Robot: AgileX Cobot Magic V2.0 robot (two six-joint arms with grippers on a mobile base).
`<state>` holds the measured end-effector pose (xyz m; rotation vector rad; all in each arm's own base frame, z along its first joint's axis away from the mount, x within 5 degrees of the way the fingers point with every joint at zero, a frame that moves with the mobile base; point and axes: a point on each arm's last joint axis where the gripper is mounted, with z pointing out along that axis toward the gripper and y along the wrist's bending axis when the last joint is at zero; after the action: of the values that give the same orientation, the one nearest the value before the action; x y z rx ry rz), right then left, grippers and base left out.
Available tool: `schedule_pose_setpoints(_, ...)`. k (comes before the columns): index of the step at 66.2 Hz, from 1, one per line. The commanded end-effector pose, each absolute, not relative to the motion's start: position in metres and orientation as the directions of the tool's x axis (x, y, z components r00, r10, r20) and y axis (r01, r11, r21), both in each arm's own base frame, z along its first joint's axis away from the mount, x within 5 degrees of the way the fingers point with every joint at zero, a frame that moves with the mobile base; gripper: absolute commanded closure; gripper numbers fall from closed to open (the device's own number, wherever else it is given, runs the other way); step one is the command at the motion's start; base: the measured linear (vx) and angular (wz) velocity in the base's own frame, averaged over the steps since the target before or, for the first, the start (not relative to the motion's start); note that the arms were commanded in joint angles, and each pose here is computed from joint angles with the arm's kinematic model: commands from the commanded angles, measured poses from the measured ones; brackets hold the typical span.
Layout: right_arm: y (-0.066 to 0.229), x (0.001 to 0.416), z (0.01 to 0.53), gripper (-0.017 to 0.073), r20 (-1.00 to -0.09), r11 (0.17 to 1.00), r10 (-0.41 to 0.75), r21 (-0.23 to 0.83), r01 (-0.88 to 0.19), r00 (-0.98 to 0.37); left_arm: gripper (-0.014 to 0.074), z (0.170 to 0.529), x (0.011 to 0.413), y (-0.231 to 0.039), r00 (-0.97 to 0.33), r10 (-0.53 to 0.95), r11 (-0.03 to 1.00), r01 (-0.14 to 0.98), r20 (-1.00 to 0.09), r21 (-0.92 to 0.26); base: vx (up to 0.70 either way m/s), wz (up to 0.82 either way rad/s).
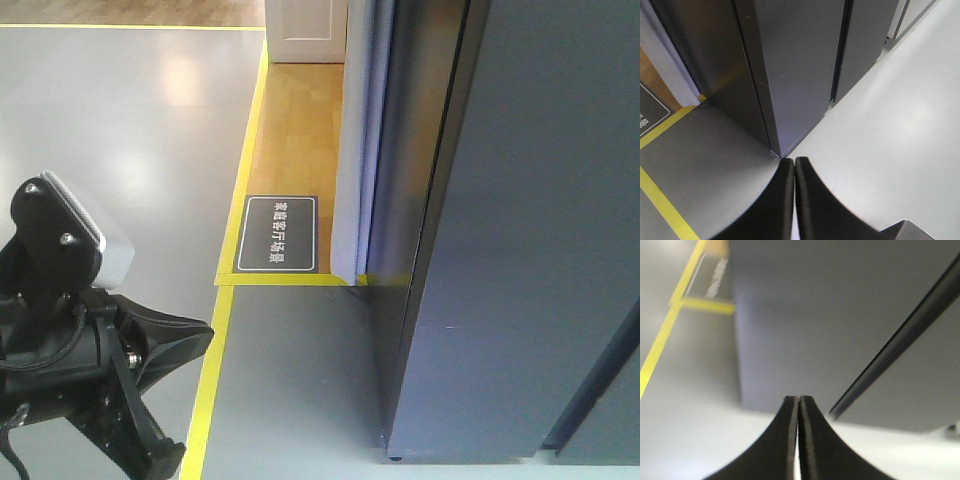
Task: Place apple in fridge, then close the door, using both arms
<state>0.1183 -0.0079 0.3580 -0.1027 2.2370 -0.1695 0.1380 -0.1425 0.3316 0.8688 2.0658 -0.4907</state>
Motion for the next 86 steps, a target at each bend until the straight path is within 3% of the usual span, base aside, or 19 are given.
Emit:
schedule_pose_setpoints(1,-0.009,0.097,0.359,0.0561,-0.775,0.985,-0.132,-0.172,0.005,-0.618,0.0599,0.347,0.139,-0.143,-0.379,0.334,0.69,0.722,-0.863,-0.049,0.0,0.0)
schedule_pose_setpoints(21,-0.01,0.026,0.342,0.0561,-0.839,0.994,-0.077,-0.105,0.021,-0.539,0.0599,0.347,0.139,-0.143,-0.379,0.334,0.69,0.722,-0.863,-0.049,0.0,0.0)
schedule_pose_setpoints(36,-0.011,-0.007,0.329,0.0561,-0.819,0.996,-0.055,-0.085,0.026,-0.571,0.0599,0.347,0.139,-0.143,-0.379,0.334,0.69,0.722,-0.863,-0.049,0.0,0.0)
schedule_pose_setpoints(86,-0.012,-0.015,0.326,0.0561,-0.819,0.997,-0.044,-0.076,0.032,-0.573,0.0599,0.347,0.139,-0.143,-0.379,0.334,0.69,0.722,-0.863,-0.049,0.0,0.0)
